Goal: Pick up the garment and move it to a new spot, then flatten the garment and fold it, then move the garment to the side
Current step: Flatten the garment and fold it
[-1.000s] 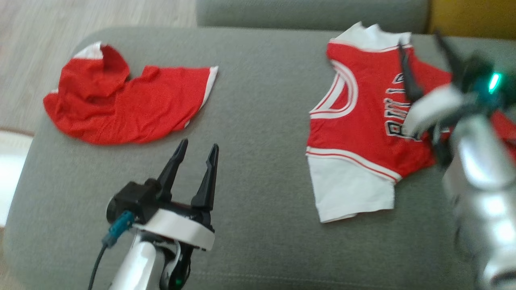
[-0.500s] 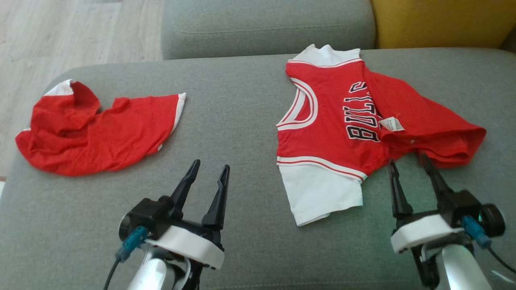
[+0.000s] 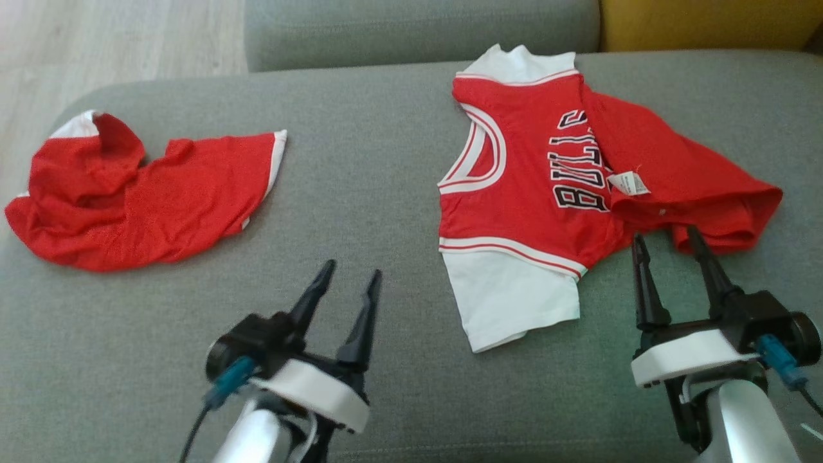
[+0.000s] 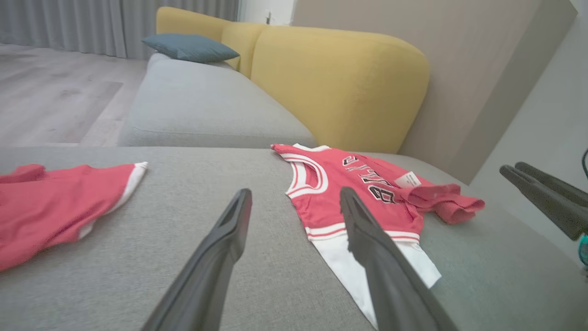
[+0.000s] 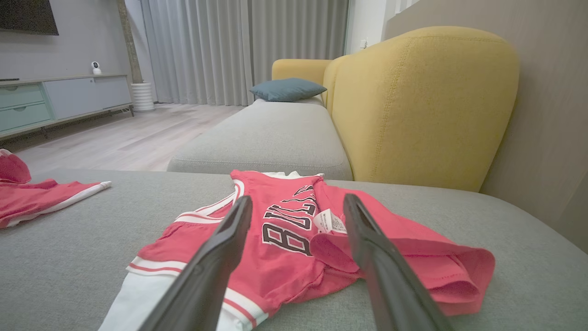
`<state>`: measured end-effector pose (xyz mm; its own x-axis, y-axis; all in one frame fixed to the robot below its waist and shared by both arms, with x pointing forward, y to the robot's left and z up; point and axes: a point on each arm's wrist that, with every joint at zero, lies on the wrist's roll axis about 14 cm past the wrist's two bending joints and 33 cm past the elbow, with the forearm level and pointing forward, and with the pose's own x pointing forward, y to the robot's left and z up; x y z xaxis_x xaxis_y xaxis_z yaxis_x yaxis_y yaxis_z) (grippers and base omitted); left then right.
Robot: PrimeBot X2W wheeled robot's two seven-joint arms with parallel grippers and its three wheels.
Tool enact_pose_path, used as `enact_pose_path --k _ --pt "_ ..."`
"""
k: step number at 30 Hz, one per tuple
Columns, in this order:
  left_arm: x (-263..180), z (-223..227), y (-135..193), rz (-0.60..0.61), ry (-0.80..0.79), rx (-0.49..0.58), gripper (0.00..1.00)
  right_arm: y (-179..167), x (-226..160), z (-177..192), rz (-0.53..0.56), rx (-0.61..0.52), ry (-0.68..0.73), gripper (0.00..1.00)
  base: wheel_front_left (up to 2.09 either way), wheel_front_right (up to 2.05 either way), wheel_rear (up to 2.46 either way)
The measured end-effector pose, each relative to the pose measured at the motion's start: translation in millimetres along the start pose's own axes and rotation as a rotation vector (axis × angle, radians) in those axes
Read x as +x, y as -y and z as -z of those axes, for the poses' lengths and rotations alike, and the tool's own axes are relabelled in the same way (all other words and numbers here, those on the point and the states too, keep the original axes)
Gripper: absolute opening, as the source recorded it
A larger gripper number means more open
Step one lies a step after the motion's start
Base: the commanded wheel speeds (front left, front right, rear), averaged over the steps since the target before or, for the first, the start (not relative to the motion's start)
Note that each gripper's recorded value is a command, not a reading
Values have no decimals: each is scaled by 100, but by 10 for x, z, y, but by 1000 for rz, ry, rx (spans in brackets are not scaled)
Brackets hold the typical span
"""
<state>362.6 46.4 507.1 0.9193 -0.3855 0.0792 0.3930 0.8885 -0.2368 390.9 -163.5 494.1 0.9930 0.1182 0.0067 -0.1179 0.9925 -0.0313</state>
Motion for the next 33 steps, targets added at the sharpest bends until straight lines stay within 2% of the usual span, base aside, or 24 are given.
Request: enact_pose_path --k 8,14,21,27,33 --pt "228 583 392 190 -227 14 100 165 63 42 46 -2 -13 100 0 0 0" --pt "365 1004 508 255 -443 -16 100 230 171 -17 58 -12 6 100 0 0 0" --pt "481 1337 605 313 -599 -31 100 336 153 123 86 -18 -34 100 0 0 0" --pt "559 1472 728 361 -663 -54 100 403 185 138 102 -16 -34 100 0 0 0" --pt "669 1540 794 396 -695 -22 100 444 198 159 112 -9 -35 100 0 0 0"
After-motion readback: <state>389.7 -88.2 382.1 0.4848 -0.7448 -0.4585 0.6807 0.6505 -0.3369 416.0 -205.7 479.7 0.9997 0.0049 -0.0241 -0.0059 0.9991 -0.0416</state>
